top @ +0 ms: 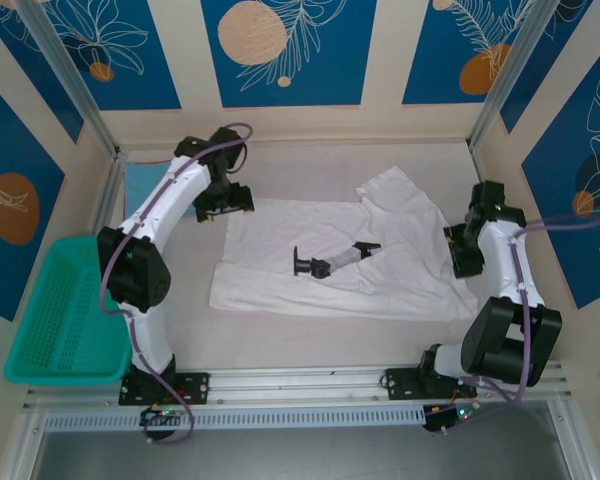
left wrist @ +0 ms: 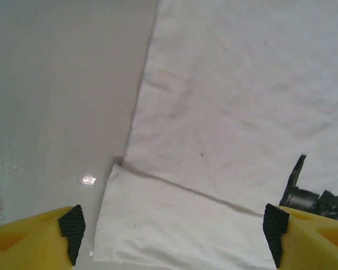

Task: Fold and stack the t-shirts

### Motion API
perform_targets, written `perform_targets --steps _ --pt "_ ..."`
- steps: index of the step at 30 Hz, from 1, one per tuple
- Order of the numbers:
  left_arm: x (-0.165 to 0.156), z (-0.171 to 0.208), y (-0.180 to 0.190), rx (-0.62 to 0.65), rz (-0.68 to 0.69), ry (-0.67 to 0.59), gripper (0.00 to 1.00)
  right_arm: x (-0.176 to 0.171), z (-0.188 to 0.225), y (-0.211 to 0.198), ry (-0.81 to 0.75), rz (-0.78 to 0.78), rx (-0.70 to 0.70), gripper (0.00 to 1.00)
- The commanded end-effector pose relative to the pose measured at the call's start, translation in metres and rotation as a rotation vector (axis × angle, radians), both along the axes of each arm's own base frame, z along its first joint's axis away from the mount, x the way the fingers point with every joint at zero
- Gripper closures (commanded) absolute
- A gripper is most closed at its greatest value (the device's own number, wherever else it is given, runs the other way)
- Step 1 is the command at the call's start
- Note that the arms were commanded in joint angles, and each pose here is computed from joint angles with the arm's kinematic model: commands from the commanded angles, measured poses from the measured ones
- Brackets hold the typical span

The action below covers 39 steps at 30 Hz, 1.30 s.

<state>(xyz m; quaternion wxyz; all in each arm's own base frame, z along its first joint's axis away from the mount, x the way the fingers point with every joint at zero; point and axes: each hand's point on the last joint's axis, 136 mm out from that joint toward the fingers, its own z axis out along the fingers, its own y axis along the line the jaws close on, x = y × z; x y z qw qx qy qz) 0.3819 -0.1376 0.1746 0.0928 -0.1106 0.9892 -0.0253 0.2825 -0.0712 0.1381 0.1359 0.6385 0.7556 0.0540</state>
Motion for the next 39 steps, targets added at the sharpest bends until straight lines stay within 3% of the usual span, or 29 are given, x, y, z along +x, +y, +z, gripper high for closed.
perform_targets --steps 1,7,10,15,19,21,27,39 --pt "0.006 -0.022 0.002 -0.010 -0.016 0.083 0.13 0.046 0.000 0.007 -0.008 0.189 -0.084 0.26" --pt "0.018 -0.045 0.004 -0.018 -0.076 0.112 0.12 0.169 0.000 0.022 -0.131 0.513 -0.248 0.26" --pt "0.029 -0.056 0.005 -0.069 -0.022 0.120 0.15 0.215 -0.014 0.014 -0.145 0.553 -0.317 0.25" --pt "0.065 -0.065 -0.005 -0.148 0.055 0.069 0.18 0.280 -0.032 0.029 -0.294 0.680 -0.277 0.25" --pt "0.101 -0.072 -0.001 -0.153 0.095 0.014 0.18 0.316 -0.038 0.027 -0.259 0.753 -0.268 0.26" --pt "0.117 -0.077 0.002 -0.169 0.127 0.008 0.17 0.334 -0.042 0.033 -0.293 0.808 -0.228 0.33" --pt "0.147 -0.095 0.002 -0.200 0.156 -0.009 0.20 0.362 -0.055 0.039 -0.351 0.813 -0.186 0.37" --pt "0.147 -0.140 0.004 -0.227 0.175 0.075 0.24 0.362 -0.099 0.062 -0.309 0.867 -0.116 0.43"
